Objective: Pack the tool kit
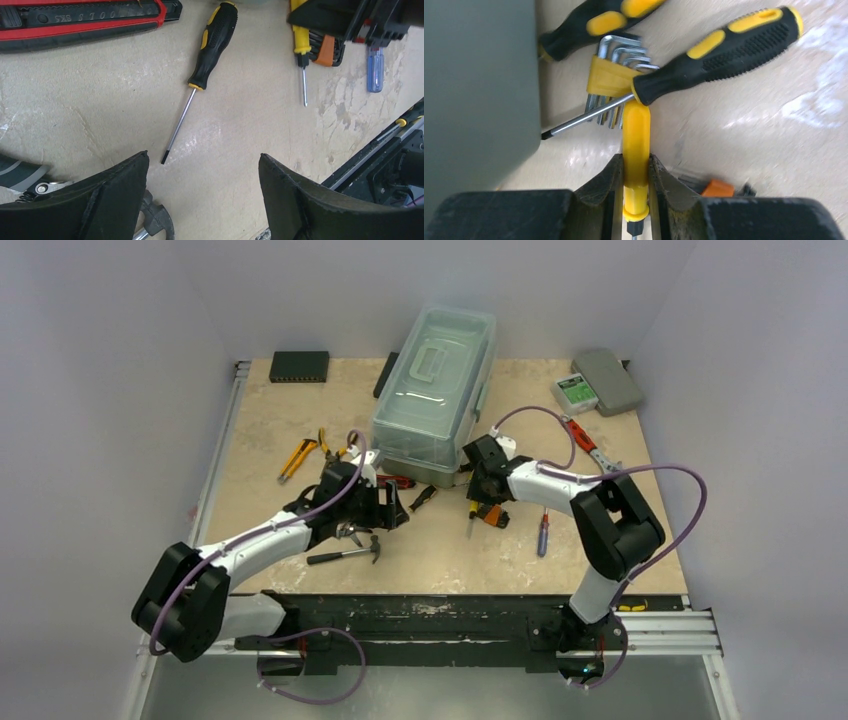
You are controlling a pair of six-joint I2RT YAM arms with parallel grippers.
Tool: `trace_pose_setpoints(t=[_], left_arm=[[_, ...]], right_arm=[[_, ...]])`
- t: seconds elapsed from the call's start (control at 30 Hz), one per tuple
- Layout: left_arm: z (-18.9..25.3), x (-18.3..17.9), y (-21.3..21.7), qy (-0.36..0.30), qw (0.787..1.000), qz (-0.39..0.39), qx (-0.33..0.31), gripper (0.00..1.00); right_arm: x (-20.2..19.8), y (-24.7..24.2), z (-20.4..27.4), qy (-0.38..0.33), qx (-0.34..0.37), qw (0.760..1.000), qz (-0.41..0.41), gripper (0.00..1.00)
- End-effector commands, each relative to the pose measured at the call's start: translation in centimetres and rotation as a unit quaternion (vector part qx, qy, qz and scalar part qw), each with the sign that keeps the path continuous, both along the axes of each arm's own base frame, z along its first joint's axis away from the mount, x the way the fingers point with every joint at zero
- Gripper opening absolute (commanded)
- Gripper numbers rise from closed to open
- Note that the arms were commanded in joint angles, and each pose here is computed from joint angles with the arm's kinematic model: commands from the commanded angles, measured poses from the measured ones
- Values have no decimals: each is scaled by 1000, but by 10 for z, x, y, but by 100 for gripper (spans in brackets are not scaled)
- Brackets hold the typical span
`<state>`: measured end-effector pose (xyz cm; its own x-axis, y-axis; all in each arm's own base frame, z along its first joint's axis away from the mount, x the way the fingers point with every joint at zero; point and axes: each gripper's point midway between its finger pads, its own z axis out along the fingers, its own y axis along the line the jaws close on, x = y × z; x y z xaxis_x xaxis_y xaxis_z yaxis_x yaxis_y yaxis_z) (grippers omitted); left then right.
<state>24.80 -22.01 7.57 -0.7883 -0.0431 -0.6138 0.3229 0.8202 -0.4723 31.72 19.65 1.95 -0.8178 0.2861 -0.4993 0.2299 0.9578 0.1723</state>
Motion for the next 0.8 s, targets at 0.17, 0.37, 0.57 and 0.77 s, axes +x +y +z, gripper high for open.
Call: trace_pose_setpoints(t=[0.17, 0.37, 0.57, 0.77], left_arm=[[5, 16, -16, -18, 1000, -24, -5, 78], [-5, 25, -25, -6, 999, -37, 8, 77], [-21, 25, -32, -8, 999, -37, 31, 76], [-22, 28, -31, -44, 996, -25, 73, 75]], right_arm=[[66, -58, -4, 10, 7, 998, -56, 12], [101, -90, -11, 21, 29, 995, -92, 12], [124, -97, 5, 6, 35, 996, -78, 32], [118, -97, 35, -30, 45, 997, -62, 85]])
